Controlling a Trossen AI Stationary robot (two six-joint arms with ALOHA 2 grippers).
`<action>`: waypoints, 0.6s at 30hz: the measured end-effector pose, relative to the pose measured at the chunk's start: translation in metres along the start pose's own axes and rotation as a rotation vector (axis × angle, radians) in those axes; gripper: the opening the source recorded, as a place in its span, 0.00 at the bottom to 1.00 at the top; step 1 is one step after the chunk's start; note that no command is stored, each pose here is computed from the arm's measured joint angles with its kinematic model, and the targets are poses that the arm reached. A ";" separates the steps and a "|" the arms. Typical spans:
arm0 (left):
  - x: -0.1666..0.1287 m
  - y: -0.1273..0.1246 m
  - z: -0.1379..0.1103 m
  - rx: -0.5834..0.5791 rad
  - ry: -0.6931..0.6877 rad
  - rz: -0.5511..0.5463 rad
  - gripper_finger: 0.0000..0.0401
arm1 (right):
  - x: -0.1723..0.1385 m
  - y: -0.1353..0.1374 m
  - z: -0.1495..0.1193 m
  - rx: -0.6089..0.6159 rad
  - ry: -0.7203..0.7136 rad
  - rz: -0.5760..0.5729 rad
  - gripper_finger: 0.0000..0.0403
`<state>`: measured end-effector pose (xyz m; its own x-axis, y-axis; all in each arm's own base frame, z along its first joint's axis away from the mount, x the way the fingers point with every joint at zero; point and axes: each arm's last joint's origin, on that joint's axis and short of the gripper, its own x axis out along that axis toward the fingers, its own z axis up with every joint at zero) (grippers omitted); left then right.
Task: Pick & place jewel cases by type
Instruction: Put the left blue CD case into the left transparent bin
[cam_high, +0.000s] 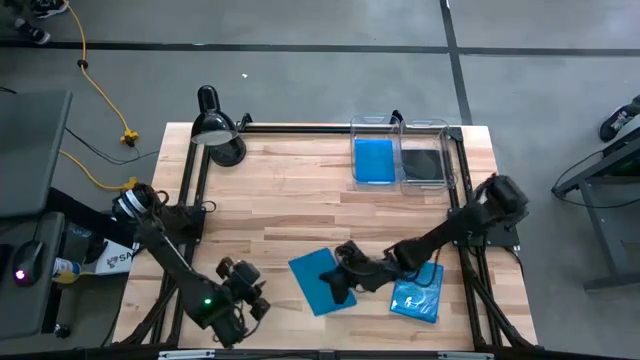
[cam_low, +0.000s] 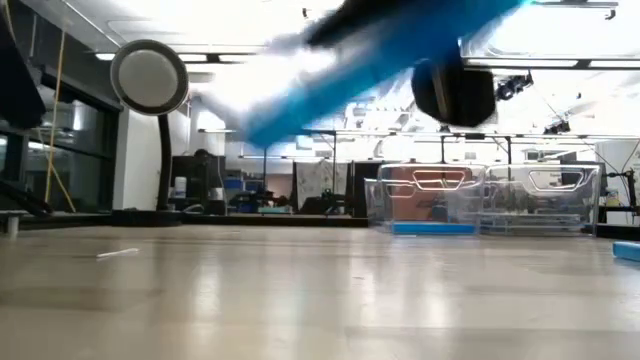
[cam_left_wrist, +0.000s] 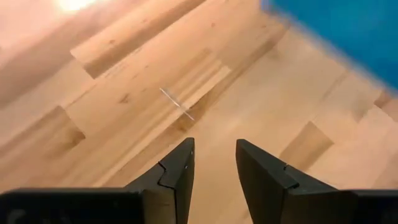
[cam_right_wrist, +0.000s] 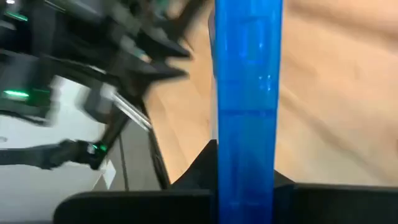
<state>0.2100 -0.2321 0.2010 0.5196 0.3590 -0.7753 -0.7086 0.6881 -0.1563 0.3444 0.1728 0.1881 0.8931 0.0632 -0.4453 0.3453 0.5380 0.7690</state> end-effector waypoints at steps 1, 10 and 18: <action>-0.003 0.002 -0.001 0.012 -0.009 0.000 0.29 | -0.007 0.006 0.006 -0.026 -0.024 0.014 0.01; -0.009 0.002 0.000 0.010 -0.055 -0.026 0.29 | -0.098 0.061 0.068 -0.295 -0.315 0.159 0.00; -0.009 0.002 0.004 0.035 -0.166 -0.041 0.29 | -0.186 0.085 0.104 -0.509 -0.494 0.295 0.00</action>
<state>0.2057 -0.2318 0.2099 0.6213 0.4276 -0.6566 -0.6699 0.7245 -0.1620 0.2374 0.1198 0.3838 0.9940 -0.0543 0.0945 0.0042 0.8855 0.4647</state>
